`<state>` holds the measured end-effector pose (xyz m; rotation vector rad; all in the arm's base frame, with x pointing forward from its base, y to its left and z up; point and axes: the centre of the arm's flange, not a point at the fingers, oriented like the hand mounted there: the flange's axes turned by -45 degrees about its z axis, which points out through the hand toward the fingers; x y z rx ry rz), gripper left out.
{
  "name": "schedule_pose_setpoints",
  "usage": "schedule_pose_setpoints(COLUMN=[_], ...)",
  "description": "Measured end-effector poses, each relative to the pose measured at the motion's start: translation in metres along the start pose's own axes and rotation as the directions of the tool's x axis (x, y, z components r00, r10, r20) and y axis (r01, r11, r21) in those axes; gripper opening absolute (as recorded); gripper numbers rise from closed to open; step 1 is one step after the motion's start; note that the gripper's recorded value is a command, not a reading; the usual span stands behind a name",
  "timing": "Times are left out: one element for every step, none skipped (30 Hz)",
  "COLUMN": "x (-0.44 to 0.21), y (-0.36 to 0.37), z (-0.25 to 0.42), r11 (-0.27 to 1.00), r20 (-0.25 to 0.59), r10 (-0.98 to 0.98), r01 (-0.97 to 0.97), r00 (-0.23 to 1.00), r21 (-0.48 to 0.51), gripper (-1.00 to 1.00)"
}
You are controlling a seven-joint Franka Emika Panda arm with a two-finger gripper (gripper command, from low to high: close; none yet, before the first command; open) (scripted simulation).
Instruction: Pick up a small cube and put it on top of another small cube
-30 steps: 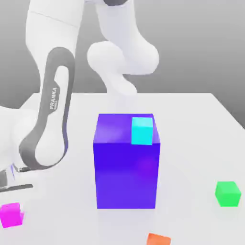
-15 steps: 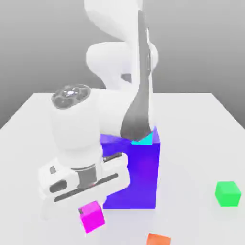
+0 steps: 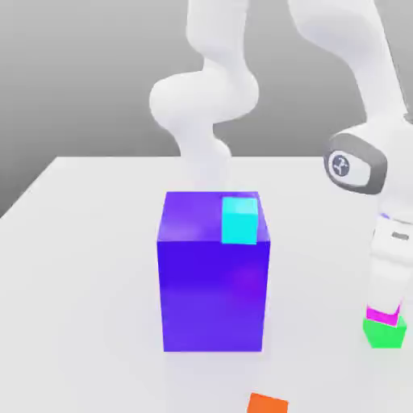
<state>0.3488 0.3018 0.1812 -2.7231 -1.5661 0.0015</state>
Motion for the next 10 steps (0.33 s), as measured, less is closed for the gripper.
schedule_pose_setpoints(x=[0.0,0.0,0.0,0.0,0.001,0.001,0.002,0.003,0.003,0.002], y=[0.0,0.0,0.0,0.0,-0.002,-0.003,-0.003,-0.003,-0.003,-0.004], z=[0.0,0.0,0.0,0.0,0.003,-0.001,-0.01,-0.021,-0.033,-0.046], r11=[1.0,1.0,1.0,1.0,1.0,1.0,1.0,1.0,1.0,1.0], r20=[0.0,0.0,0.0,0.0,0.0,-0.001,-0.001,-0.001,-0.001,-0.001], r10=[0.0,0.0,0.0,0.001,-0.003,-0.004,-0.005,-0.005,-0.005,-0.006], r01=[0.0,0.0,0.0,-0.001,0.003,0.004,0.005,0.005,0.005,0.006], r00=[1.0,1.0,1.0,1.0,1.0,1.0,1.0,1.0,1.0,1.0], r21=[0.0,0.0,0.0,0.0,0.0,-0.001,-0.001,-0.001,-0.001,-0.001], gripper=[1.0,1.0,1.0,1.0,1.0,1.0,1.0,1.0,1.0,1.0])
